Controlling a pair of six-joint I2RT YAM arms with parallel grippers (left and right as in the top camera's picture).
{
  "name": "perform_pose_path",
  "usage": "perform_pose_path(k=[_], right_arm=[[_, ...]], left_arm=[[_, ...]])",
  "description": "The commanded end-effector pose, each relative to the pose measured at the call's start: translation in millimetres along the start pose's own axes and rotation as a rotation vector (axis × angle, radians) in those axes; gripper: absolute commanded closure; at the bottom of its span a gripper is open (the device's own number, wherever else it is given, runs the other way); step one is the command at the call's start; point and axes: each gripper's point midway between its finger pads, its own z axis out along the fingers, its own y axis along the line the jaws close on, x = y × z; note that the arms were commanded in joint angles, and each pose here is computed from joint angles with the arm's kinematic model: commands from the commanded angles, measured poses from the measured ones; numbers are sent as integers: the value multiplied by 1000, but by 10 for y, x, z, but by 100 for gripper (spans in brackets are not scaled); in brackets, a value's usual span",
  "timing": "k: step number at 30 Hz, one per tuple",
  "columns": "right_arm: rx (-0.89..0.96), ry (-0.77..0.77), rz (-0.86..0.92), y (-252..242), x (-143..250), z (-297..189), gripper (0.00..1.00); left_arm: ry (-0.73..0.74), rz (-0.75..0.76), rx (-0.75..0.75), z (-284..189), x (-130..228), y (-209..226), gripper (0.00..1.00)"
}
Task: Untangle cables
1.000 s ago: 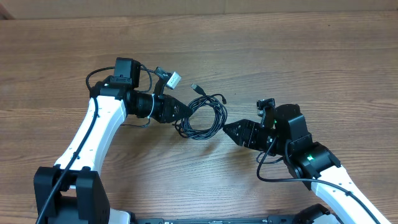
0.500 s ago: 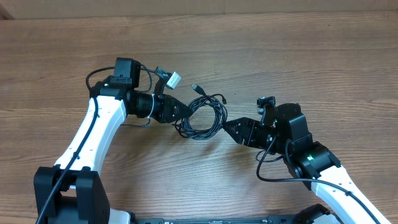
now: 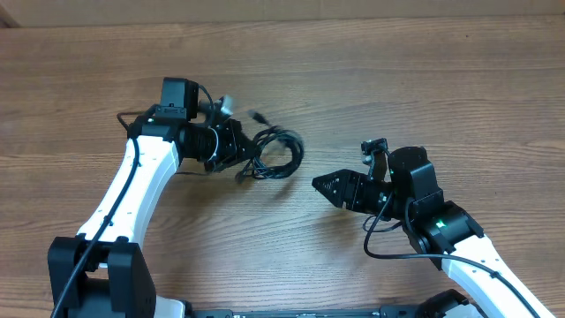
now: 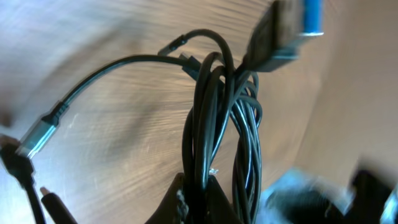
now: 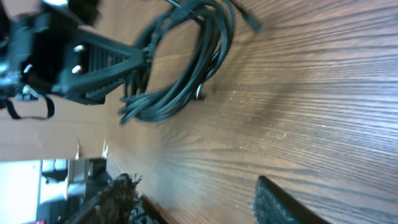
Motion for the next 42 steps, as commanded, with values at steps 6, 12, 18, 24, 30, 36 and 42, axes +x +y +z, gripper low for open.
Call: perform_pose_path(k=[6, 12, 18, 24, 30, 36, 42], right_arm=[[-90, 82, -61, 293, 200, 45, 34], [-16, 68, -134, 293, 328, 293, 32], [50, 16, -205, 251, 363, 649, 22], [-28, -8, -255, 404, 366, 944, 23], [8, -69, -257, 289, 252, 1106, 38], [-42, -76, -261, 386, 234, 1139, 52], [-64, -99, -269, 448, 190, 1132, 59]], left_arm=[[-96, -734, -93, -83, -19, 114, 96], [-86, -847, -97, -27, 49, 66, 96], [-77, -916, -118, 65, 156, 3, 96], [-77, -902, -136, 116, 214, -21, 96], [-74, -910, -140, 123, 230, -24, 96], [-74, -910, -140, 123, 230, -24, 96], [-77, -949, -139, 123, 231, -23, 96]])
